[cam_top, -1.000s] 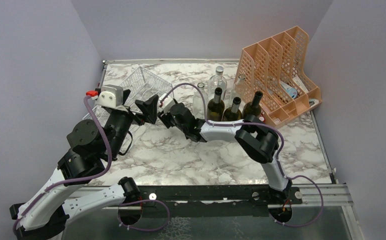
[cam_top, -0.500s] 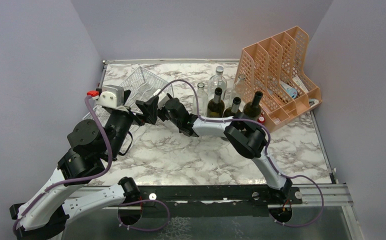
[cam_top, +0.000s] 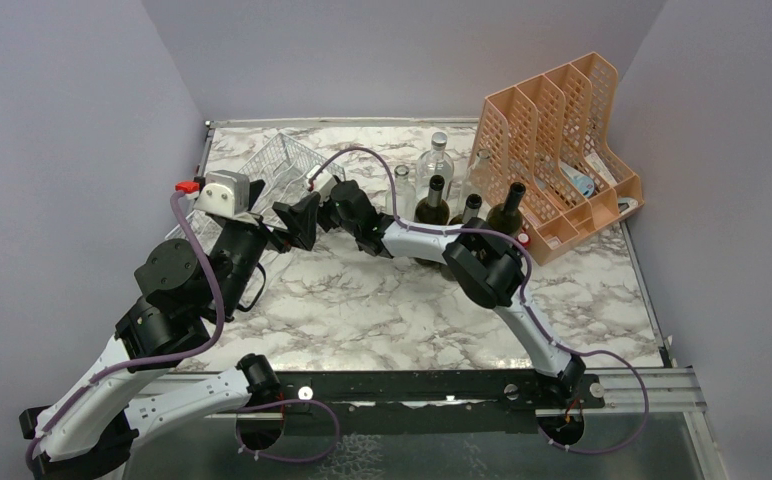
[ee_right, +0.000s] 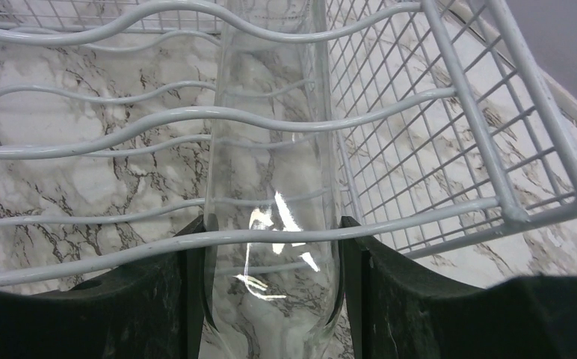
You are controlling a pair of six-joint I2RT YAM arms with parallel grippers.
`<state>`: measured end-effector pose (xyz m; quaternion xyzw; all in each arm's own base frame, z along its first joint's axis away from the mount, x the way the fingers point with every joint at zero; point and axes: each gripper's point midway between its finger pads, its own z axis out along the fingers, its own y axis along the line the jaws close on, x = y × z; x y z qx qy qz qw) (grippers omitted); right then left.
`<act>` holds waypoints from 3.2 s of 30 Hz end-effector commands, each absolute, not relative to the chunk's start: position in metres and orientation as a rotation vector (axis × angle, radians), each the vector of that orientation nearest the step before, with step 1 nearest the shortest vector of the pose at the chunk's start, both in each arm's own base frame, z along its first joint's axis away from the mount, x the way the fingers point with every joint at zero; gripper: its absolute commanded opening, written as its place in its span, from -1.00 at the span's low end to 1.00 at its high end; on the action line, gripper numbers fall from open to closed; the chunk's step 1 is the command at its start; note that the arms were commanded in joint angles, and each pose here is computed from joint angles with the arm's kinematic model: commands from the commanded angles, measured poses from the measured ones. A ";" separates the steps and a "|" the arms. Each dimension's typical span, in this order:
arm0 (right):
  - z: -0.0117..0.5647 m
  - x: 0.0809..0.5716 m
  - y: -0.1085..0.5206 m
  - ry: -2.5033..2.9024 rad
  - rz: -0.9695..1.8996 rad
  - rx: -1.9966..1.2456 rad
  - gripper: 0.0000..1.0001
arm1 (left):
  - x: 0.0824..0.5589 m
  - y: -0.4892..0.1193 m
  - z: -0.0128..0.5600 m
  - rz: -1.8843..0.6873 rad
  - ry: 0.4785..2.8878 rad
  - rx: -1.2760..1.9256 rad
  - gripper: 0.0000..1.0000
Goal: Put the wine bottle on the wine rack
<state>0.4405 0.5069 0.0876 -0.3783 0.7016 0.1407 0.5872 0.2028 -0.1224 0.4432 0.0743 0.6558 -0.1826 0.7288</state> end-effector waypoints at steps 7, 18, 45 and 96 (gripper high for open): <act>0.102 0.448 0.528 1.596 0.401 -0.865 -0.25 | 0.198 -0.125 0.447 -0.446 1.435 0.173 0.99; 0.123 0.449 0.520 1.593 0.389 -0.804 0.40 | 0.197 -0.126 0.448 -0.450 1.434 0.182 0.99; 0.139 0.413 0.471 1.678 0.355 -0.833 0.58 | 0.195 -0.126 0.445 -0.459 1.434 0.196 0.99; 0.080 0.439 0.453 1.899 -0.080 -1.009 -0.45 | 0.190 -0.121 0.443 -0.482 1.432 0.178 0.99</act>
